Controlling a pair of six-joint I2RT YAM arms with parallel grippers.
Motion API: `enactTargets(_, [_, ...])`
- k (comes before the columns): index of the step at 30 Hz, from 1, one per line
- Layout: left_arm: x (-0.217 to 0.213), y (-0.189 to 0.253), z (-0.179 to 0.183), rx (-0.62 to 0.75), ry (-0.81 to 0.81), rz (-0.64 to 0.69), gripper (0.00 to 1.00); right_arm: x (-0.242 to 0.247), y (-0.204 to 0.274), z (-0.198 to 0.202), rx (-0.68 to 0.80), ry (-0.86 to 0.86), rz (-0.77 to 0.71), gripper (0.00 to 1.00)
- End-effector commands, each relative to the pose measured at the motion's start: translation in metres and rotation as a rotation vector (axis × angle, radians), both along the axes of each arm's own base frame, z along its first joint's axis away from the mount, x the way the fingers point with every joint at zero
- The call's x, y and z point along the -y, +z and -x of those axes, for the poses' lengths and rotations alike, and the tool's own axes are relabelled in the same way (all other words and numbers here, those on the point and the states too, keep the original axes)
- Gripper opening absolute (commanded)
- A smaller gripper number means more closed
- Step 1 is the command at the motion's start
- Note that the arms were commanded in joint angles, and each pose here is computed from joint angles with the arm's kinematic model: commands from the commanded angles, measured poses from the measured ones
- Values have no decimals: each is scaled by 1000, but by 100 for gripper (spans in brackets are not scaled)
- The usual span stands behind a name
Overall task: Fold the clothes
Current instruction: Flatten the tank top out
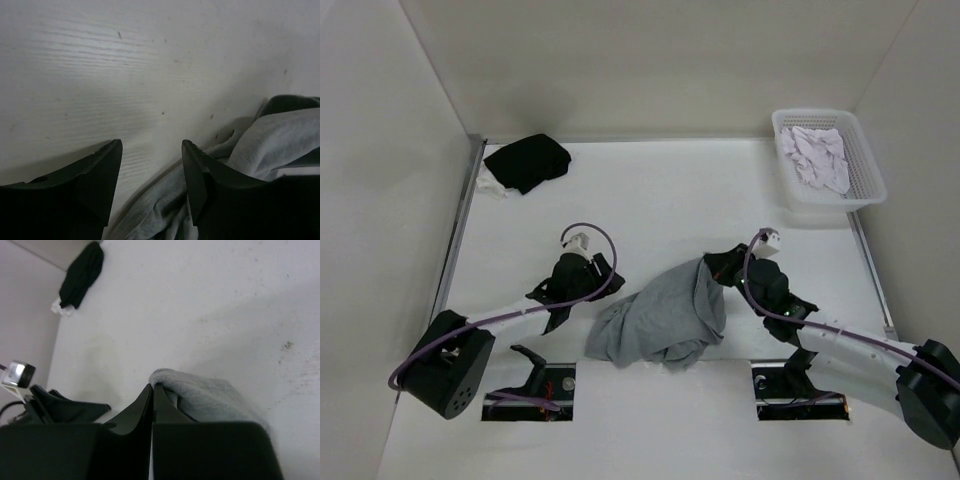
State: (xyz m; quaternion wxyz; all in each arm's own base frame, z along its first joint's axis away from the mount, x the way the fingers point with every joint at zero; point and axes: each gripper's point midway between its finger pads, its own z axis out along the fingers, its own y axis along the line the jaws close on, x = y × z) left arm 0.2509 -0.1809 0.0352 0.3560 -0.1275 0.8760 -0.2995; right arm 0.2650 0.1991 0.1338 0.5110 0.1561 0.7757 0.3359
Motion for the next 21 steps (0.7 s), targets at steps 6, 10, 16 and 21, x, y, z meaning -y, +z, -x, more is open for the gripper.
enactTargets(6, [39, 15, 40, 17, -214, -6, 49, 3, 43, -23, 88, -30, -109, 1])
enactTargets(10, [57, 28, 61, 18, -328, 67, 46, 7, 60, -31, 139, -37, -85, 1])
enactTargets(16, [37, 20, 66, -45, -265, 111, 51, 11, 55, -35, 136, -40, -71, 1])
enactTargets(21, [45, 10, 87, -105, -335, 75, 22, 16, 58, -34, 147, -42, -78, 2])
